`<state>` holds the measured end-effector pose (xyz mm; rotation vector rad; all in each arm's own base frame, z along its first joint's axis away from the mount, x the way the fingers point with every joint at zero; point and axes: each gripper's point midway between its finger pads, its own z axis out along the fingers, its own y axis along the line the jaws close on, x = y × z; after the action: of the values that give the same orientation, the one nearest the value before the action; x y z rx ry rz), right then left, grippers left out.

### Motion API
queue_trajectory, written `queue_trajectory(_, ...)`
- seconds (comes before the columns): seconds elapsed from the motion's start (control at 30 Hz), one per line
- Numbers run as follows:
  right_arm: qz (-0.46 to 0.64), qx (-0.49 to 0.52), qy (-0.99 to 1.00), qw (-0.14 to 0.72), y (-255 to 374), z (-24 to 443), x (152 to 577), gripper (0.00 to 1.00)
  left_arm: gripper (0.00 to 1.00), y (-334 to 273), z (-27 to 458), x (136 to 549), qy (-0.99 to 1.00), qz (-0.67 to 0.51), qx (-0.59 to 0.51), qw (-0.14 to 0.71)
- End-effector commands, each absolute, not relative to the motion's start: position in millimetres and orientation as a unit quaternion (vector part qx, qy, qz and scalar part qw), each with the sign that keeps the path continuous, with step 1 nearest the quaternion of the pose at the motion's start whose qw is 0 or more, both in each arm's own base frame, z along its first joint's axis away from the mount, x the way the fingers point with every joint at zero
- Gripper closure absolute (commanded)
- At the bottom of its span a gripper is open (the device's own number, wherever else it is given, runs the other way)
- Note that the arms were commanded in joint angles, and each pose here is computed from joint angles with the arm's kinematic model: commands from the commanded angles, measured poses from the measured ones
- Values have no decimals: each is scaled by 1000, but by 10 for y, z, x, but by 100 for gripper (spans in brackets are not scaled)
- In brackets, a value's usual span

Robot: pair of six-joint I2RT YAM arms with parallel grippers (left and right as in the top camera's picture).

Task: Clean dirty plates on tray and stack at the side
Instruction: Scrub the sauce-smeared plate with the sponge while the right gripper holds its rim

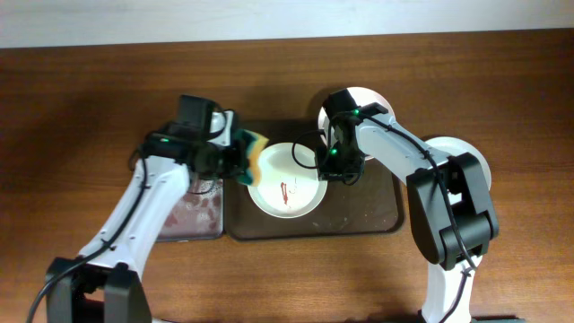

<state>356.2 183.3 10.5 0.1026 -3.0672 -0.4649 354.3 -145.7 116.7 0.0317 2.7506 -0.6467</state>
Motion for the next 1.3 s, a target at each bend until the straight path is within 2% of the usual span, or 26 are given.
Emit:
queue_trajectory(0.0,-156,31,-987,10,1843,174,3596,80,100,-1818,1098,3539,957,-254,7,139)
queue_trajectory(0.07,-156,31,-987,11,1842,174,3593,82,100,-1910,1000,3526,959,-255,-7,124)
queue_trajectory(0.33,-155,31,-987,11,1843,174,3590,82,100,-2266,590,3479,963,-255,-14,83)
queue_trajectory(0.67,-155,31,-987,13,1840,173,3584,82,100,-2231,196,3432,986,-132,7,106)
queue_trajectory(1.0,-152,29,-988,21,1823,170,3543,83,100,-1725,229,3685,980,30,-12,194)
queue_trajectory(1.17,-150,29,-988,26,1815,169,3522,83,100,-1805,307,3702,982,14,-10,187)
queue_trajectory(1.27,-148,28,-988,32,1803,167,3491,83,100,-1994,385,3608,988,-34,0,149)
